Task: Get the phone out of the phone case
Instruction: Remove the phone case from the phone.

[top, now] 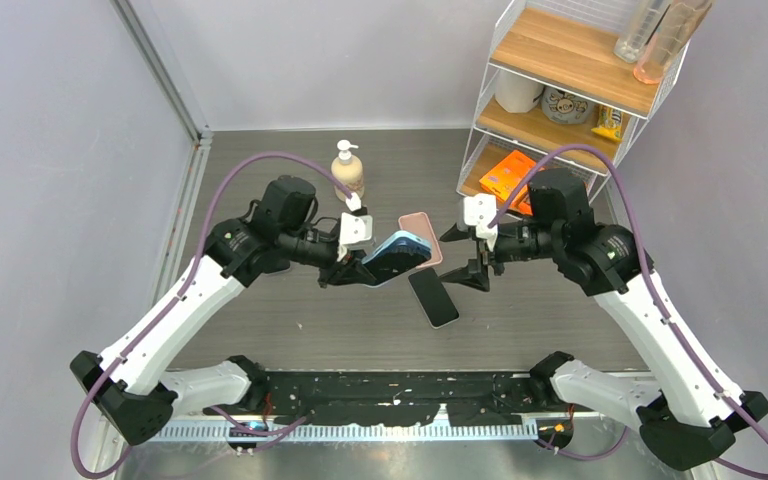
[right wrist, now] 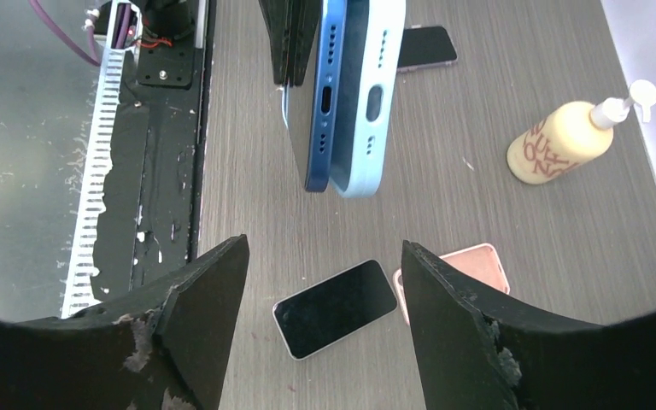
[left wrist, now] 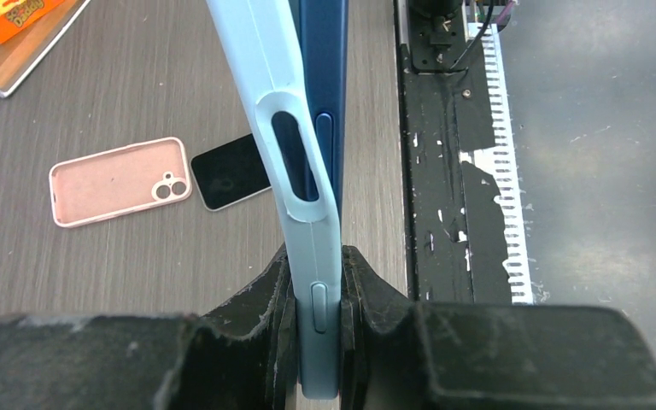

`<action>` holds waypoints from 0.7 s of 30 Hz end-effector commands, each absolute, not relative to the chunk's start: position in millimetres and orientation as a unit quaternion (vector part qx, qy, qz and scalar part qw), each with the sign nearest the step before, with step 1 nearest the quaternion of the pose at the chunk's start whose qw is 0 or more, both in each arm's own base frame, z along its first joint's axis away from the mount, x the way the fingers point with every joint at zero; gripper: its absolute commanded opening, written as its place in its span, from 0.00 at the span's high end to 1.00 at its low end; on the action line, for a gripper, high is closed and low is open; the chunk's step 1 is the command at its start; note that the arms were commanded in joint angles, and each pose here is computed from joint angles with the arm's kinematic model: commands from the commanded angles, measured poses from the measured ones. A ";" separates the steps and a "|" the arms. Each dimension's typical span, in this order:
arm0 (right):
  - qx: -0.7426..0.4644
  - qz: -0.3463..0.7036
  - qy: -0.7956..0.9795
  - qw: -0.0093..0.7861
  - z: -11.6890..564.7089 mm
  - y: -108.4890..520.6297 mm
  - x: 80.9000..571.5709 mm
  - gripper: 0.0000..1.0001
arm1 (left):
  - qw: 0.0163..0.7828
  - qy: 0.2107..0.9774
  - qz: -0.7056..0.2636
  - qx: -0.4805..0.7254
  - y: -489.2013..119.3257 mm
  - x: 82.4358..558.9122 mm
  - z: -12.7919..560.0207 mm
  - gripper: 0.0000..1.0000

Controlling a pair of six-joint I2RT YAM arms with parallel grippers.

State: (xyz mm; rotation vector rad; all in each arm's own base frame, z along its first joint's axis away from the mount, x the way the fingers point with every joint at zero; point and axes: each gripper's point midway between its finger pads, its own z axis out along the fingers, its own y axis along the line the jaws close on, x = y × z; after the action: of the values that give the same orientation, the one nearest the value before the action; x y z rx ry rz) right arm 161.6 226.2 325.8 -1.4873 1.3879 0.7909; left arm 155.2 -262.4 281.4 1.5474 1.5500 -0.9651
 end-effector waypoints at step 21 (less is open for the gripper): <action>-0.613 0.359 0.519 0.475 359.9 233.7 145.3 0.37 | 0.426 0.564 -0.381 0.596 -274.0 165.5 308.8 1.00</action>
State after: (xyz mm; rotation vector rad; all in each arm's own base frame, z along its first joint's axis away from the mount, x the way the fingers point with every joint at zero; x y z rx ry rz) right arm 152.5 236.2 341.7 -1.5014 1.3263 0.8916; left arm 157.4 -266.8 282.7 1.5307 1.5337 -0.9801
